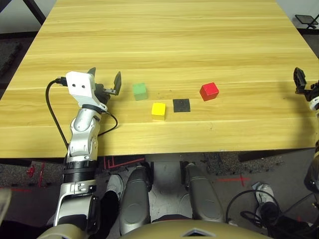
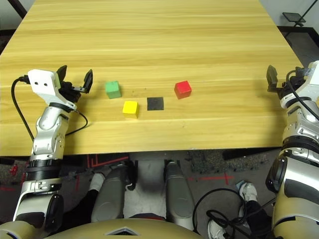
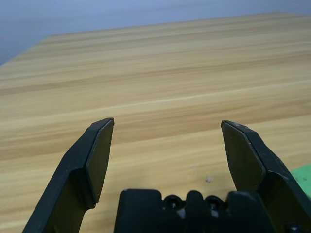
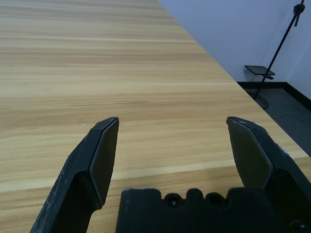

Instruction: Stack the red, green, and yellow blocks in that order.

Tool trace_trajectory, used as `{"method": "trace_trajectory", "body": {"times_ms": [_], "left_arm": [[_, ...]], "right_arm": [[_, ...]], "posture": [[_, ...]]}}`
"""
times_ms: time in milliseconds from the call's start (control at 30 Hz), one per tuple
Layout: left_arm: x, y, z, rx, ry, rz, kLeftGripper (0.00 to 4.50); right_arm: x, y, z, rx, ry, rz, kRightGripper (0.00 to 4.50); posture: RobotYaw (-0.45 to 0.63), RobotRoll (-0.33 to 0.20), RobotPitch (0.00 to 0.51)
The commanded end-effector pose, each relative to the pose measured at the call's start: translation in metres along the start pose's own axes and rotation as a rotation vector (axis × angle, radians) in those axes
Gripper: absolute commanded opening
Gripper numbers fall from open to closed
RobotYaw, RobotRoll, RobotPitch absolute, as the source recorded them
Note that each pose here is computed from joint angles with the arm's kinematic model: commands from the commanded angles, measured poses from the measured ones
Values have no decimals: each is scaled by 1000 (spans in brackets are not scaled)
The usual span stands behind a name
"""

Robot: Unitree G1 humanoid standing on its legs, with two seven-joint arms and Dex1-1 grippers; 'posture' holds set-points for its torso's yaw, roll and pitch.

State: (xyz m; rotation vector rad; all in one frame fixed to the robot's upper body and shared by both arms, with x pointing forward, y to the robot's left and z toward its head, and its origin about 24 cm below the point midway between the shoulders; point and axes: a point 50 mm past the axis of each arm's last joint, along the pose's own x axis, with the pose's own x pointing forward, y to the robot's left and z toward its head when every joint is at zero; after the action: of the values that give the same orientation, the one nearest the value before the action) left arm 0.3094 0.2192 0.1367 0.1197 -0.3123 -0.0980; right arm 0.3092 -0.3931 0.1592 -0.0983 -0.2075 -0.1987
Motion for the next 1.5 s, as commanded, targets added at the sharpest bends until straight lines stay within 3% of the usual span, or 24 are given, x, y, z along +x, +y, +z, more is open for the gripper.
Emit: {"method": "trace_trajectory", "body": {"times_ms": [33, 167, 300, 400, 500, 600, 767, 1000, 1500], "left_arm": [[-9, 9, -8, -14, 33, 49, 4492], [-16, 36, -6, -21, 40, 104, 4492], [-9, 78, 37, 18, 31, -135, 4492], [-5, 88, 64, 44, 45, -372, 4492], [-7, 82, 85, 108, 116, -664, 4492], [-11, 71, 87, 150, 197, -848, 4492], [-7, 26, 92, 137, 211, -1060, 4492], [-5, 2, 93, 125, 246, -1142, 4492], [-19, -4, 98, 143, 285, -1130, 4492]], "right_arm": [[-4, -6, -5, 4, 29, -22, 4500], [-2, -4, -1, -19, 41, 38, 4500], [15, 7, 30, -97, 43, 279, 4500], [20, 24, 41, -157, 87, 530, 4500], [22, 48, 47, -241, 157, 851, 4500], [23, 71, 48, -294, 208, 1078, 4500], [26, 107, 47, -381, 261, 1354, 4500], [29, 139, 46, -504, 312, 1525, 4500], [39, 182, 52, -654, 288, 1584, 4500]], "posture": [[18, -41, 232], [38, -38, 232], [55, -38, 242], [91, -40, 228], [113, -53, 223], [132, -54, 216], [167, -58, 214], [216, -47, 209], [332, -37, 212]]}}
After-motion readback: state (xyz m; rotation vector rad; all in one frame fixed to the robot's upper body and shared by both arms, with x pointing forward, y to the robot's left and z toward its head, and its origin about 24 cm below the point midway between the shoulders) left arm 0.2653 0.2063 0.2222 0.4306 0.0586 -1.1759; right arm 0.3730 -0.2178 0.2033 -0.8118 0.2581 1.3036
